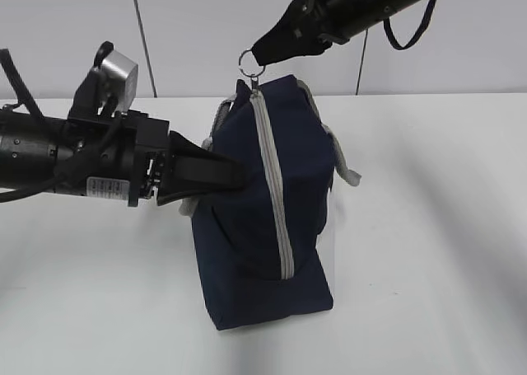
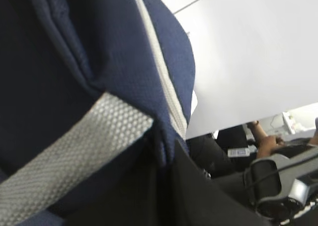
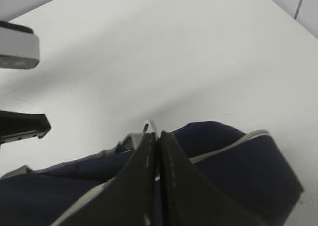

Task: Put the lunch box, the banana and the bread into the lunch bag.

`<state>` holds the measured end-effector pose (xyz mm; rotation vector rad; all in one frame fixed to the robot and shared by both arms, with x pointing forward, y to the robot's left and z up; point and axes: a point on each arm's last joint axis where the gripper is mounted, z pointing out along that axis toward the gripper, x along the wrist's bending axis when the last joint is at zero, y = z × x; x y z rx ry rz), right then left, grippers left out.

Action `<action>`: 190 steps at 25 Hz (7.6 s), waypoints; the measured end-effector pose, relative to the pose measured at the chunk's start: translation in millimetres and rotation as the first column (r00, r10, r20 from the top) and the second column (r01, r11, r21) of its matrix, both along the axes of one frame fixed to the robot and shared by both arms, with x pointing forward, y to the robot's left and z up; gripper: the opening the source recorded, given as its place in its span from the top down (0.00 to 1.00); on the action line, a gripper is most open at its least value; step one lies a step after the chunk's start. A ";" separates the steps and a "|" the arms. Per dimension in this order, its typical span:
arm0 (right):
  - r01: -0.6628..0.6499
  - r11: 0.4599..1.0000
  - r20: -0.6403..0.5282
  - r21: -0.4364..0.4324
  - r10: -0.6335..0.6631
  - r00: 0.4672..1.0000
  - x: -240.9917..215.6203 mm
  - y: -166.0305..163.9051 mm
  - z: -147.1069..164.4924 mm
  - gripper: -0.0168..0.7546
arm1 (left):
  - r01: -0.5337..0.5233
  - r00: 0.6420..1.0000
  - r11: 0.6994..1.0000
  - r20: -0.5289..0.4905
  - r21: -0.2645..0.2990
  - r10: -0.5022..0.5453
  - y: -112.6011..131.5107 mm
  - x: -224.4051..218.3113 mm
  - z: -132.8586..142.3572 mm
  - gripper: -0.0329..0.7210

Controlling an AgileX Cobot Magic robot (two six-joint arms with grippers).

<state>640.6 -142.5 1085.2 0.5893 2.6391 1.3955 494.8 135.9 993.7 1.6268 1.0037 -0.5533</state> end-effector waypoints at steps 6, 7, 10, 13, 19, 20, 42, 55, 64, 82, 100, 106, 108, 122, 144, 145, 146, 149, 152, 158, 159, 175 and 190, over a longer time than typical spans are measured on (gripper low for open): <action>0.043 0.999 0.027 -0.014 -0.042 0.999 23.2 2.5 -14.6 1.00 | 0.072 0.997 0.997 0.011 0.016 -0.073 -0.4 -5.1 -0.2 0.96; 0.043 0.999 0.024 -0.015 -0.043 0.999 28.5 3.6 -19.6 1.00 | 0.079 0.997 0.997 0.013 0.024 -0.080 -0.3 -5.6 -0.8 0.96; 0.048 0.999 0.035 -0.012 -0.047 0.998 46.5 7.5 -29.8 1.00 | 0.106 0.994 0.993 0.018 0.045 -0.107 0.3 -7.8 -2.6 0.96; 0.074 0.997 0.058 -0.007 -0.073 0.996 66.6 8.9 -41.6 1.00 | 0.152 0.988 0.986 0.010 0.073 -0.153 1.2 -11.7 -5.0 0.96; 0.103 0.995 0.009 0.006 -0.103 0.995 95.3 1.8 -69.4 1.00 | 0.188 0.981 0.974 0.024 0.129 -0.193 4.0 -16.5 -2.9 0.96; 0.100 0.995 -0.009 0.006 -0.100 0.995 97.7 0.1 -74.5 1.00 | 0.186 0.981 0.973 0.030 0.136 -0.192 4.7 -16.7 -2.0 0.96; 0.026 1.000 -0.046 0.014 -0.025 0.999 96.9 -8.7 -60.2 1.00 | -0.019 0.983 0.996 -0.180 0.084 0.033 43.9 15.7 56.1 0.27; 0.017 1.000 -0.058 0.014 -0.016 0.998 95.6 -8.5 -60.5 1.00 | -0.308 0.933 0.933 -0.130 0.187 0.334 52.7 75.5 85.5 0.38; 0.018 1.000 -0.058 0.014 -0.017 0.998 95.7 -9.2 -60.5 1.00 | -0.302 0.914 0.913 -0.189 0.275 0.359 44.2 136.4 39.4 0.38; 0.014 1.000 -0.060 0.005 -0.013 0.998 95.4 -9.6 -61.1 1.00 | -0.201 0.945 0.912 -0.174 0.358 0.277 -2.4 153.3 11.2 0.79; 0.028 0.991 -0.088 -0.128 -0.039 0.995 99.7 -16.7 -84.8 1.00 | -0.140 0.987 0.953 -0.045 0.269 0.157 -8.5 140.6 46.2 0.95; 0.039 0.981 -0.117 -0.189 -0.061 0.991 98.4 -20.0 -87.8 1.00 | -0.140 0.988 0.954 -0.020 0.266 0.151 -7.8 138.2 52.6 0.95; 0.040 0.980 -0.120 -0.197 -0.065 0.991 98.2 -20.5 -88.3 1.00 | -0.142 0.988 0.953 -0.017 0.267 0.151 -8.1 138.3 52.6 0.95; 0.091 0.992 -0.146 -0.086 -0.103 0.984 100.3 -18.4 -63.4 0.29 | -0.211 0.977 0.917 0.082 0.338 0.195 4.5 144.1 55.1 0.18; 0.565 0.792 -0.396 -0.230 -0.607 0.689 73.6 -43.9 -5.1 0.26 | -0.282 0.947 0.619 0.110 0.733 0.300 73.4 97.4 107.7 0.24; 0.565 0.790 -0.398 -0.240 -0.611 0.685 68.9 -45.0 -3.2 0.26 | -0.284 0.946 0.595 0.116 0.752 0.304 76.8 93.1 111.8 0.24; 0.559 0.786 -0.402 -0.264 -0.617 0.677 64.3 -45.9 -6.3 0.26 | -0.279 0.946 0.577 0.116 0.768 0.303 79.6 88.7 115.3 0.24; 0.544 0.777 -0.409 -0.318 -0.630 0.660 44.9 -49.4 -6.9 0.26 | -0.264 0.949 0.552 0.110 0.791 0.296 84.7 74.1 127.9 0.24; 0.528 0.776 -0.418 -0.345 -0.631 0.654 21.8 -52.9 -1.2 0.26 | -0.279 0.945 0.549 0.123 0.788 0.304 87.6 62.3 140.2 0.24; 0.519 0.773 -0.407 -0.366 -0.634 0.657 -38.2 -64.0 23.8 0.26 | -0.266 0.939 0.525 0.095 0.809 0.330 96.8 26.1 132.1 0.28; 0.523 0.773 -0.400 -0.360 -0.634 0.662 -50.1 -66.0 31.1 0.26 | -0.254 0.939 0.514 0.083 0.819 0.332 99.2 18.1 125.6 0.29; 0.585 0.756 -0.281 -0.293 -0.653 0.703 -243.1 -101.2 49.3 0.25 | -0.394 0.907 0.492 0.240 0.776 0.347 128.4 -107.4 116.0 0.31; 0.738 0.666 -0.065 -0.106 -0.746 0.663 -377.1 -134.1 22.8 0.25 | -0.566 0.824 0.488 0.426 0.665 0.374 151.9 -208.9 91.5 0.31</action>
